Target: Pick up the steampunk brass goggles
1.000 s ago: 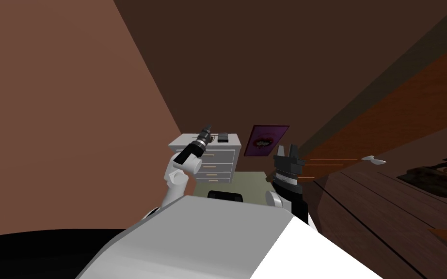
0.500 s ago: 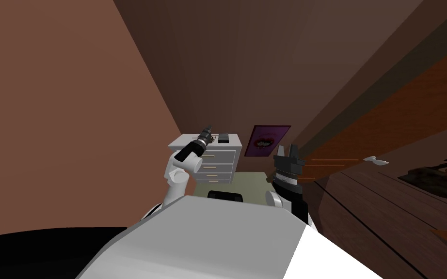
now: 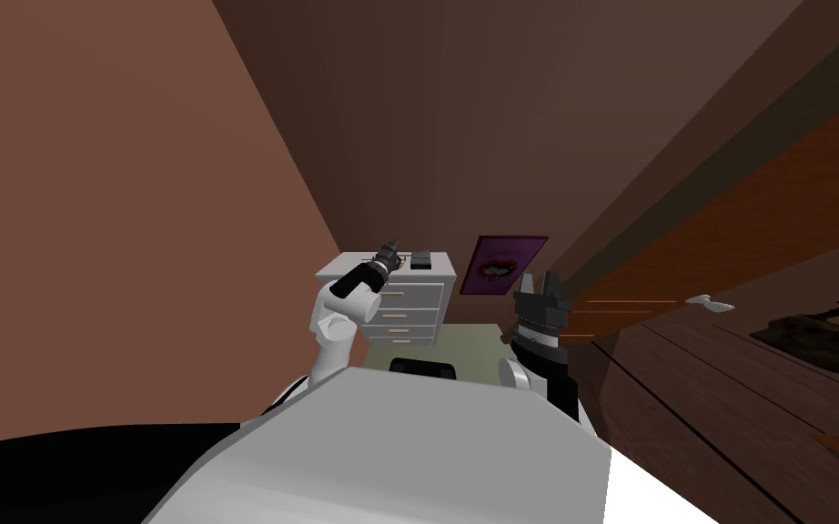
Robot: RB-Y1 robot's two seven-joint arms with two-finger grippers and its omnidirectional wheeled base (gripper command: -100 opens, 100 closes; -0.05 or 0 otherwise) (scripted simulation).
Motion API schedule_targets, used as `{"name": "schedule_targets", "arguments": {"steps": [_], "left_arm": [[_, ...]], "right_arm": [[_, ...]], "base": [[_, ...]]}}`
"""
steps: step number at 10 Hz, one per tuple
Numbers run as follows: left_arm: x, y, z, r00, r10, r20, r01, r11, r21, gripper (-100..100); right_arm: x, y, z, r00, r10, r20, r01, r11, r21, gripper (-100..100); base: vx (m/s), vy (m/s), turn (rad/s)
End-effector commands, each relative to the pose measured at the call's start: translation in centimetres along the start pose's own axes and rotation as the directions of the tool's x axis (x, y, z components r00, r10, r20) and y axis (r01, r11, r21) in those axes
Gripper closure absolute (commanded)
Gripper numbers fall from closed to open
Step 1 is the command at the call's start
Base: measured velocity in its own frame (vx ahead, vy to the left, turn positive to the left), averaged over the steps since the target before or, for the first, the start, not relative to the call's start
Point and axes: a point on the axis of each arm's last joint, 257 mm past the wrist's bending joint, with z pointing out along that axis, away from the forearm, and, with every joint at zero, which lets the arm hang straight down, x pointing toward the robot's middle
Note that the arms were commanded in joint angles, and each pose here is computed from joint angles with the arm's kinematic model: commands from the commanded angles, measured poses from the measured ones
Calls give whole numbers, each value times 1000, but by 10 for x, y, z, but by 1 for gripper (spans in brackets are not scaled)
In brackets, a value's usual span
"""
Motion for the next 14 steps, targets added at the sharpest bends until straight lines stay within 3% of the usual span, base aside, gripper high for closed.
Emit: {"name": "schedule_targets", "arguments": {"steps": [1, 3, 7, 14], "left_arm": [[2, 0, 0, 1000, -17, 1, 17, 1000, -24, -100], [1, 13, 0, 1000, -16, 5, 17, 997, -74, -100], [4, 16, -2, 999, -52, 12, 53, 990, -132, -100], [5, 38, -10, 996, -88, 35, 94, 961, -261, -100]], "right_arm": [[0, 0, 0, 1000, 0, 0, 0, 1000, 0, 0], [0, 0, 0, 1000, 0, 0, 0, 1000, 0, 0], [0, 0, 0, 1000, 0, 0, 0, 1000, 0, 0], [0, 0, 0, 1000, 0, 0, 0, 1000, 0, 0]], "base": [[19, 23, 11], [18, 17, 1], [23, 15, 9], [25, 19, 10]]}}
